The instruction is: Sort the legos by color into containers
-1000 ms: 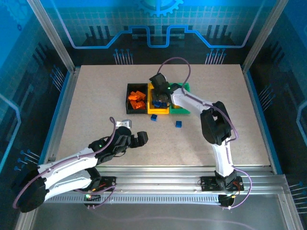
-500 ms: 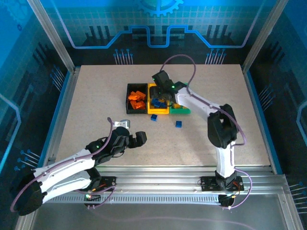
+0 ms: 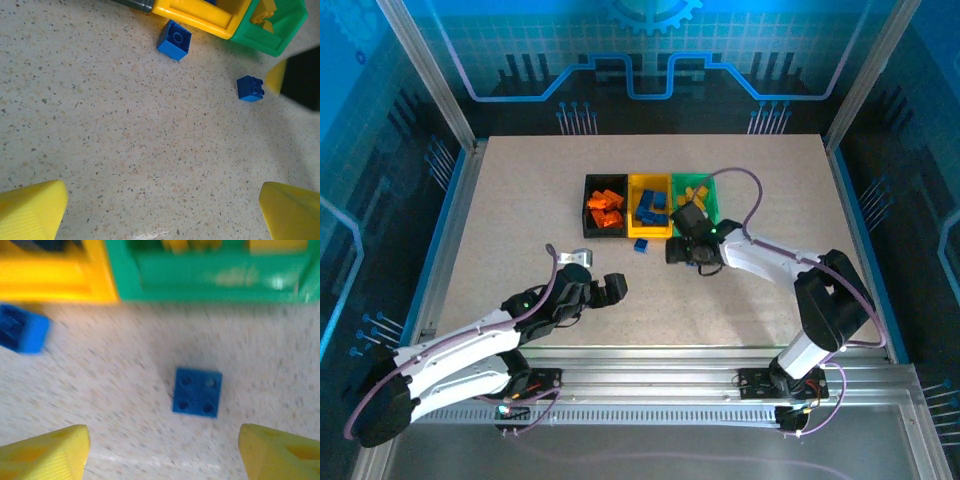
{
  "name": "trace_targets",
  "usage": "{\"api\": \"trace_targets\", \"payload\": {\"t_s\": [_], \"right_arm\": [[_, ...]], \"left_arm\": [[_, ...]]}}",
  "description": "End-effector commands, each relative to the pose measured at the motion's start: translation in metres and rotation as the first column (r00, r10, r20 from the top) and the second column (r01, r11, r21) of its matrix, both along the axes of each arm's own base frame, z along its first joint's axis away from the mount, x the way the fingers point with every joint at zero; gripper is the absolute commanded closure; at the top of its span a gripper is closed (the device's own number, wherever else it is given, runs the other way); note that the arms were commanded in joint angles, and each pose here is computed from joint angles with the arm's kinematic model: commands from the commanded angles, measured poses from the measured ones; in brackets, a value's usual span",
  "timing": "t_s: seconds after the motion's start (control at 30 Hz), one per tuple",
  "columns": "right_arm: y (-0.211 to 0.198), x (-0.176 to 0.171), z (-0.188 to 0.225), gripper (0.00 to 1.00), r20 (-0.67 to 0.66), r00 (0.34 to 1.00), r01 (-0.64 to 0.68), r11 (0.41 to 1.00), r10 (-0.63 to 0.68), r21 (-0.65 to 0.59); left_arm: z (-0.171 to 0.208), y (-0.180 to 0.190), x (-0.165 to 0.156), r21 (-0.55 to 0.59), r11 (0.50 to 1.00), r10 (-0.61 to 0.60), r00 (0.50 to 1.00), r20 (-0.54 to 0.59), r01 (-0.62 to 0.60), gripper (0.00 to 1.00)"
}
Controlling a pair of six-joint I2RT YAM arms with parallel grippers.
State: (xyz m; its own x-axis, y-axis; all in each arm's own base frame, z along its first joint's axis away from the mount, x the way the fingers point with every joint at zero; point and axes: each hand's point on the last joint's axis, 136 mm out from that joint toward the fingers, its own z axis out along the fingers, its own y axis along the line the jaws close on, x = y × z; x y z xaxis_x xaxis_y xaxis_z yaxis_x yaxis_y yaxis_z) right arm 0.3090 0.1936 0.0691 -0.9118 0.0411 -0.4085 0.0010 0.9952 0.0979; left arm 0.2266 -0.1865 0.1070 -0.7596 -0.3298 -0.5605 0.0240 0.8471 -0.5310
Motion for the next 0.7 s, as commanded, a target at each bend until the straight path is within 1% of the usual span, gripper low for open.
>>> {"api": "trace_targets", "payload": {"t_s": [0.0, 0.1, 0.23, 0.33, 0.4, 0.5, 0.67], "right_arm": [[0.008, 0.004, -0.006, 0.22, 0.015, 1.000, 0.004, 1.000, -0.005, 0.031], [0.002, 0.009, -0.015, 0.24, 0.008, 1.000, 0.017, 1.000, -0.017, -0.017], [-0.012, 0.015, -0.032, 0.28, -0.017, 0.998, 0.066, 0.996, -0.068, -0.067], [-0.017, 0.020, -0.040, 0.31, -0.025, 0.995, 0.091, 0.994, -0.092, -0.055], [-0.014, 0.023, -0.043, 0.34, -0.022, 0.996, 0.083, 0.996, -0.084, -0.038], [-0.011, 0.028, -0.044, 0.41, -0.021, 0.997, 0.071, 0.997, -0.072, -0.037], [-0.009, 0.033, -0.044, 0.57, -0.023, 0.998, 0.052, 0.998, -0.053, -0.043]], "left_arm": [[0.000, 0.000, 0.003, 0.002, 1.000, 0.004, 1.000, 0.009, -0.004, 0.01], [-0.002, 0.001, 0.003, 0.006, 1.000, 0.005, 1.000, 0.007, -0.005, 0.01], [-0.006, 0.002, 0.002, 0.004, 1.000, 0.010, 1.000, 0.000, -0.010, 0.01], [-0.007, 0.002, 0.002, 0.003, 1.000, 0.010, 1.000, -0.003, -0.010, 0.01], [-0.007, 0.002, 0.002, 0.004, 1.000, 0.009, 1.000, -0.002, -0.009, 0.01], [-0.006, 0.002, 0.003, 0.003, 1.000, 0.010, 1.000, 0.000, -0.010, 0.01], [-0.006, 0.003, 0.003, 0.006, 1.000, 0.012, 1.000, 0.002, -0.012, 0.01]]}}
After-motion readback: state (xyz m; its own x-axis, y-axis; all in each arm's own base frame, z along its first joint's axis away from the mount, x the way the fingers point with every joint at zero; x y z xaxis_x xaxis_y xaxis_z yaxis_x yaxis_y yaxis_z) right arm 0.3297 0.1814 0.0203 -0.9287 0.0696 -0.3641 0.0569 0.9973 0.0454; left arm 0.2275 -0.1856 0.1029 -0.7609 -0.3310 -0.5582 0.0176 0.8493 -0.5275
